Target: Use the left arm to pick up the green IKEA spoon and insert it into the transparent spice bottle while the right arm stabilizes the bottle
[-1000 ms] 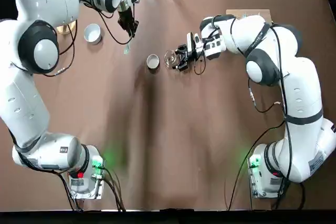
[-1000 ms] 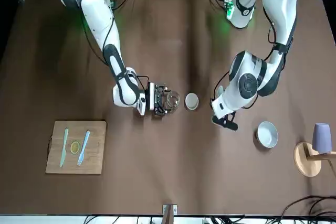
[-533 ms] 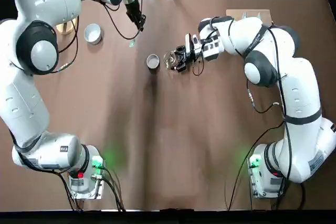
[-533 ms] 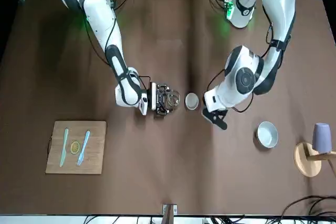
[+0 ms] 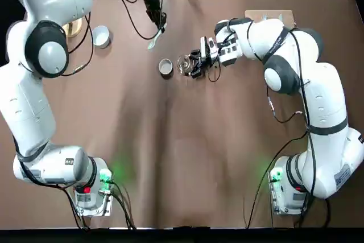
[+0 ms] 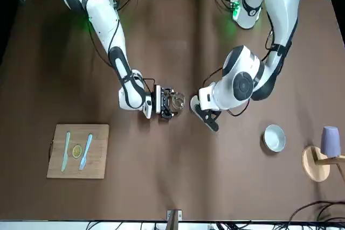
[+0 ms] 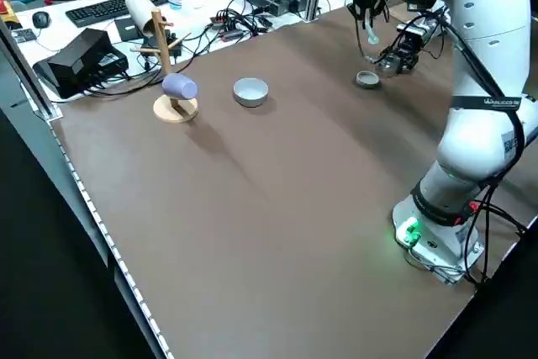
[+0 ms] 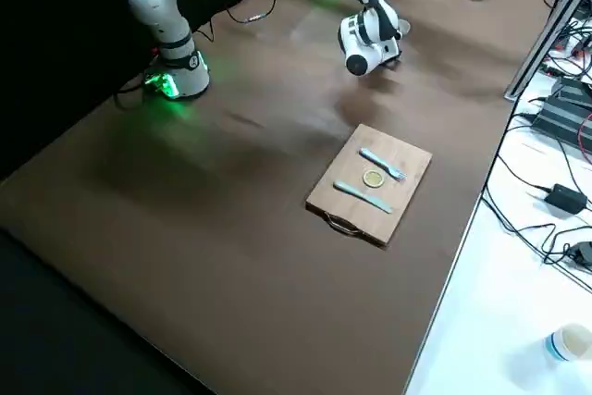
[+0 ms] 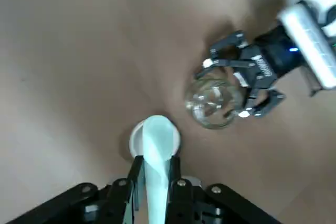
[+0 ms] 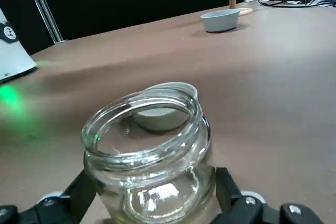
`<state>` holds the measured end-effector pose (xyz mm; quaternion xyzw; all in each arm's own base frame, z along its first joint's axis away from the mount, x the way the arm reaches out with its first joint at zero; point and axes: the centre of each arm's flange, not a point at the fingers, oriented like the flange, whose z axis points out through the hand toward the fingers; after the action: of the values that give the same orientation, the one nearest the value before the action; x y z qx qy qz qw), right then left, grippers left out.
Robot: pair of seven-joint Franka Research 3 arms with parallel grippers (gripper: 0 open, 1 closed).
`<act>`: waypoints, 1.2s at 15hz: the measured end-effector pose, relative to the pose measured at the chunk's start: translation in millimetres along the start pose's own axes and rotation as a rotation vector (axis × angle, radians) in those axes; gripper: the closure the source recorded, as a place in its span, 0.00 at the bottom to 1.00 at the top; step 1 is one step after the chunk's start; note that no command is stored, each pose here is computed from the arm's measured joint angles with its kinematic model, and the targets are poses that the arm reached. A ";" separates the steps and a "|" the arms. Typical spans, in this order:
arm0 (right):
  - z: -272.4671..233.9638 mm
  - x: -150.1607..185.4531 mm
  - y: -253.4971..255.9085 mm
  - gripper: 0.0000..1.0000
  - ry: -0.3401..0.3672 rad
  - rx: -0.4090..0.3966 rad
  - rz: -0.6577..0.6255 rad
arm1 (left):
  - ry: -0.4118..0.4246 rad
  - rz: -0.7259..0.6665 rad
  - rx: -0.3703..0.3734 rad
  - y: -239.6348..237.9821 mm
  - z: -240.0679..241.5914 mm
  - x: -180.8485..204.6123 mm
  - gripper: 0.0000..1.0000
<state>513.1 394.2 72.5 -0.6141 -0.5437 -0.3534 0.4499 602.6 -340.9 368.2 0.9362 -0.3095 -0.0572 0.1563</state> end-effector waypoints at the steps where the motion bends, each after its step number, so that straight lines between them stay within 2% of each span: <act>1: 0.0 0.0 0.0 0.00 0.000 0.000 0.000 | 0.009 0.022 -0.055 0.1 -1.1 3.1 0.78; 2: 0.0 0.0 0.1 0.00 0.000 0.000 0.000 | 0.023 0.048 -0.121 -2.9 -2.2 4.7 0.78; 3: 0.1 0.0 0.1 0.00 0.000 0.000 0.000 | 0.065 0.107 -0.240 -21.3 -3.8 4.2 0.78; 7: 0.1 0.0 0.1 0.00 0.000 0.000 0.000 | 0.172 0.188 -0.414 -55.5 -1.0 3.4 0.78; 10: -0.1 0.0 0.3 0.00 0.000 -0.001 0.000 | 0.255 0.159 -0.554 -59.7 -2.1 7.2 0.78; 15: -0.6 0.1 0.9 0.00 0.000 -0.002 0.000 | 0.303 0.114 -0.620 -63.2 -4.4 10.4 0.78; 18: -1.0 0.2 1.4 0.00 0.000 -0.003 -0.001 | 0.328 0.136 -0.644 -73.5 8.9 11.2 0.78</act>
<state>514.6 393.3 72.8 -0.6145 -0.5436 -0.3544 0.4488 651.0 -294.0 335.6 0.8130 -0.3081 0.0096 0.4939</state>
